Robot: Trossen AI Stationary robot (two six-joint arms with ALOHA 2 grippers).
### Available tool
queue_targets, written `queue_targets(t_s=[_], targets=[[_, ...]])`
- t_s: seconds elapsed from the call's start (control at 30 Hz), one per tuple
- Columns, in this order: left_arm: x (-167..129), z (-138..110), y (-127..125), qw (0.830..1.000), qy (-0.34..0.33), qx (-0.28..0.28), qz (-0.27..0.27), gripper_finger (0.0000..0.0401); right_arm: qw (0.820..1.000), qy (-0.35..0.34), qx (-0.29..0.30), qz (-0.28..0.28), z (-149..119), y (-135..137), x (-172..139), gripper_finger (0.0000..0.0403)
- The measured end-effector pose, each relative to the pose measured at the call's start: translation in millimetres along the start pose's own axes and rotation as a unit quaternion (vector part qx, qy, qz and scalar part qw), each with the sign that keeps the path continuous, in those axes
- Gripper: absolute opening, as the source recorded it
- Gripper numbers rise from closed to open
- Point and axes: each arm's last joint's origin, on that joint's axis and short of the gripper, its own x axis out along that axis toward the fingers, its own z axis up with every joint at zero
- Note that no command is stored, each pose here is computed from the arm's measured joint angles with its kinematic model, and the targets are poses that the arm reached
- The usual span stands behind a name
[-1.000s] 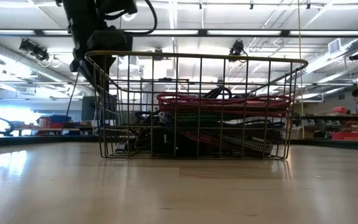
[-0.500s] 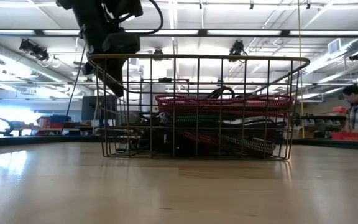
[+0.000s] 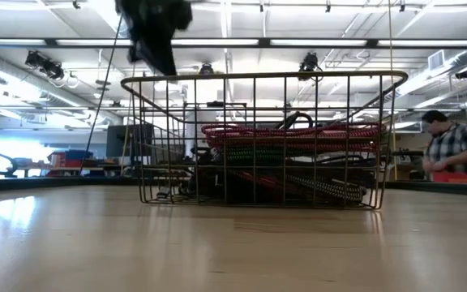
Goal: Pick and place USB-C Cables
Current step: Adjust the wire basket
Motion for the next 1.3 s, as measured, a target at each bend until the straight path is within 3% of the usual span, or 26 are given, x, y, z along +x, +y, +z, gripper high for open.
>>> queue_targets(t_s=[0.17, 0.27, 0.4, 0.53, 0.63, 0.77, 0.87, 1.1, 1.3], targets=[[-54, 14, 0, 0.999, -0.008, 0.037, -0.004, 0.0000, 0.999, 0.026, -0.007, -0.017, 12, 8, -26, 0.0000], [-87, 18, -4, 0.997, -0.052, 0.049, -0.034, 0.0000, 0.998, 0.047, -0.009, -0.036, 14, 13, -46, 0.0000], [-124, -4, 1, 0.995, -0.090, 0.030, -0.032, 0.0000, 0.998, 0.048, -0.004, -0.051, 8, 21, -80, 0.0000], [-154, -36, 8, 0.989, -0.144, -0.019, -0.015, 0.0000, 0.997, -0.002, 0.009, -0.073, -4, 30, -118, 0.0000], [-167, -53, 9, 0.983, -0.179, -0.024, -0.023, 0.0000, 0.996, -0.033, 0.012, -0.077, -17, 37, -139, 0.0000], [-180, -67, 7, 0.977, -0.212, -0.004, -0.032, 0.0000, 0.995, -0.057, 0.021, -0.083, -35, 44, -154, 0.0000], [-181, -80, 8, 0.974, -0.224, 0.001, -0.035, 0.0000, 0.995, -0.031, 0.035, -0.086, -40, 47, -149, 0.0000], [-163, -111, 8, 0.968, -0.241, 0.004, -0.076, 0.0000, 0.994, -0.069, 0.019, -0.081, -32, 54, -141, 0.0000], [-144, -136, 19, 0.963, -0.206, 0.000, -0.172, 0.0000, 0.991, -0.091, 0.025, -0.091, -29, 61, -138, 0.0000]])
